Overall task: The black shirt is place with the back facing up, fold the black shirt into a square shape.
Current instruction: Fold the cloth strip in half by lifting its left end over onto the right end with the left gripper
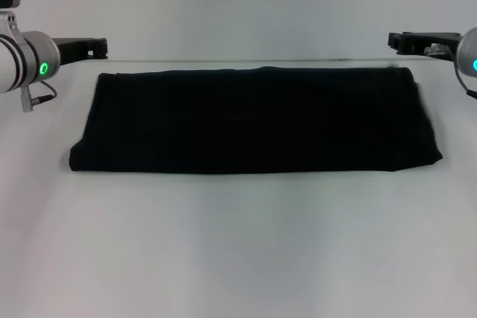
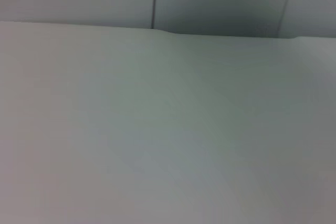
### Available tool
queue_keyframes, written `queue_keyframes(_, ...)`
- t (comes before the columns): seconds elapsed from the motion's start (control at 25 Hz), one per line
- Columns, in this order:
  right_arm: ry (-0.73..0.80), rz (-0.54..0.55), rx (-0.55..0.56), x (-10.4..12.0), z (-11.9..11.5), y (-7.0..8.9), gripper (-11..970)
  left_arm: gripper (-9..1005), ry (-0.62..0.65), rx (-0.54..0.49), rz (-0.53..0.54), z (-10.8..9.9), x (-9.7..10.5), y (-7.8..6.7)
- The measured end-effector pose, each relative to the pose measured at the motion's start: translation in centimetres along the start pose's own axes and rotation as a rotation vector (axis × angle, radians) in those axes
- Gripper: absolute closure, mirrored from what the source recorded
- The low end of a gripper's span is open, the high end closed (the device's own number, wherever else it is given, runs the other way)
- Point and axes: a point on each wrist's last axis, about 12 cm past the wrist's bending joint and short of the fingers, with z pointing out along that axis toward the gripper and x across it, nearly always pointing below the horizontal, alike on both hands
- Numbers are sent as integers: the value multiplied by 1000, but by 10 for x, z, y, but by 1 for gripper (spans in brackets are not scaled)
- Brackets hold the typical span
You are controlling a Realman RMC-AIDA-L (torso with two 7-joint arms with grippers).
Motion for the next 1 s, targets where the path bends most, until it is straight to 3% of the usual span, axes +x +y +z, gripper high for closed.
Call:
queue_keyframes(0.12,-16,39,19,3,-3,-7,809,817,-10,-39,-9,1,3,3)
queue_keyframes(0.36,-29,66,-27,3,-14,-20,560,643,-19,-57,-31,-1,4,8)
queue_keyframes(0.56,0,116,-173,2,-34,-29,359,536,27,83,-62,-14,8,12)
queue_keyframes(0.68,33,172,-242,7,-52,-41,290,472,81,220,-103,-34,12,16)
queue_keyframes(0.8,57,211,-275,13,-68,-53,221,333,137,317,-150,-52,14,21)
queue_keyframes(1.0,98,267,-289,25,-89,-72,179,137,180,373,-237,-72,24,33)
